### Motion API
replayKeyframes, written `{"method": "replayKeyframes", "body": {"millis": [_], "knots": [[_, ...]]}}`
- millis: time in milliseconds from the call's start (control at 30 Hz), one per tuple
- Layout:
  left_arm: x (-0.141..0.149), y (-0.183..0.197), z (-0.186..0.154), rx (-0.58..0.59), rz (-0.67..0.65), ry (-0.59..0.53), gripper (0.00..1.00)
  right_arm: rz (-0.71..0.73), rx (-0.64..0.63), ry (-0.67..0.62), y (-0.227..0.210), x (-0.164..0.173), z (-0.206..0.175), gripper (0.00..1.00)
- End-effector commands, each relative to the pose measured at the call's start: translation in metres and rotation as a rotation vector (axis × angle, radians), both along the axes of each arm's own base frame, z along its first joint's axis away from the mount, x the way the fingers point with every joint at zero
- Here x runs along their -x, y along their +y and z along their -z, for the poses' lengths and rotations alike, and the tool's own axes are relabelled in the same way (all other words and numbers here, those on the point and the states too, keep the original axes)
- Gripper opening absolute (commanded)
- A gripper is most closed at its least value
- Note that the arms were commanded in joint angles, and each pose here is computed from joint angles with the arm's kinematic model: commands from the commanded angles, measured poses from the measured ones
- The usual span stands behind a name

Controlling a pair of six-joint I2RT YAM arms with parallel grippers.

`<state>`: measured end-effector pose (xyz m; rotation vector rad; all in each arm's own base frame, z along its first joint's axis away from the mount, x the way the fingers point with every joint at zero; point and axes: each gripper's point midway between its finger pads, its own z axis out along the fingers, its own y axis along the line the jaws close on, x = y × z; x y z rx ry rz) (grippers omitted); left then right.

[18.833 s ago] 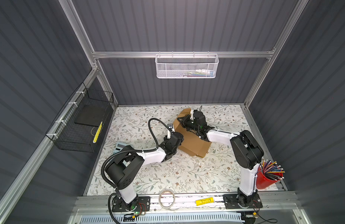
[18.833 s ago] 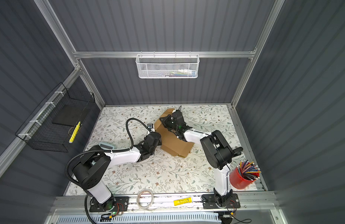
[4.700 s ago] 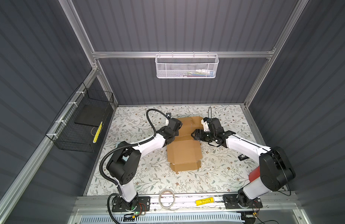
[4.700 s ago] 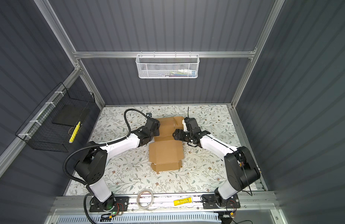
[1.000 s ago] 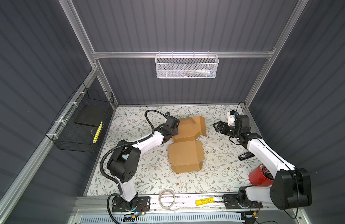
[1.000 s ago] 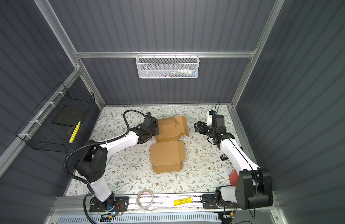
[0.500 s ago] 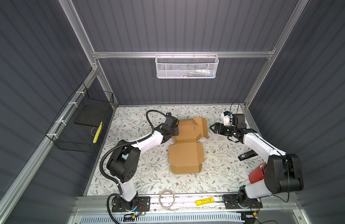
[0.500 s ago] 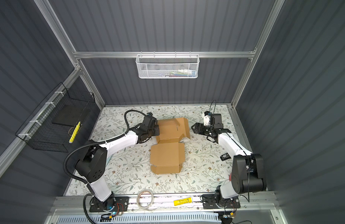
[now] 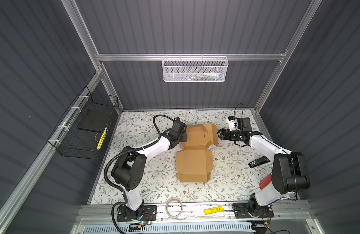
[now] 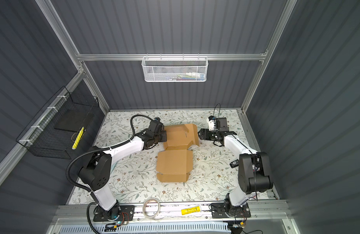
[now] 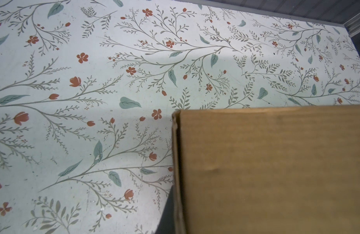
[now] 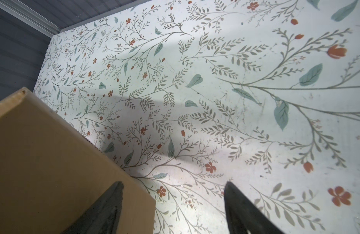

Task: Assemble paper box
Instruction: Fold the bottom flaps of a flat cardboard box at the center of the table.

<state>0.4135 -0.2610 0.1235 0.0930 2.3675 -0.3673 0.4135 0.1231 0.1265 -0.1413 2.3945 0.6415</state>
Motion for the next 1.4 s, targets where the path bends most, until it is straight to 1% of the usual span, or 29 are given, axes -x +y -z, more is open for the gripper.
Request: {"method": "replayKeyframes", "body": {"millis": [0,267,667,933,1367], "knots": [[-0.007,-0.005,-0.031,0.045,0.023,-0.060,0.00,-0.032,0.049,-0.019,0.004,-0.004,-0.001,0.79],[-0.007,-0.007,-0.031,0.046,0.031,-0.058,0.00,-0.078,0.061,-0.034,0.017,0.000,0.000,0.79],[-0.009,-0.007,-0.029,0.041,0.022,-0.052,0.00,-0.165,0.017,-0.064,0.047,0.014,-0.013,0.79],[-0.009,-0.007,-0.028,0.042,0.023,-0.049,0.00,-0.179,-0.008,-0.063,0.058,0.022,-0.015,0.79],[-0.009,-0.008,-0.025,0.044,0.018,-0.041,0.00,-0.218,-0.029,-0.092,0.073,0.036,-0.028,0.79]]}}
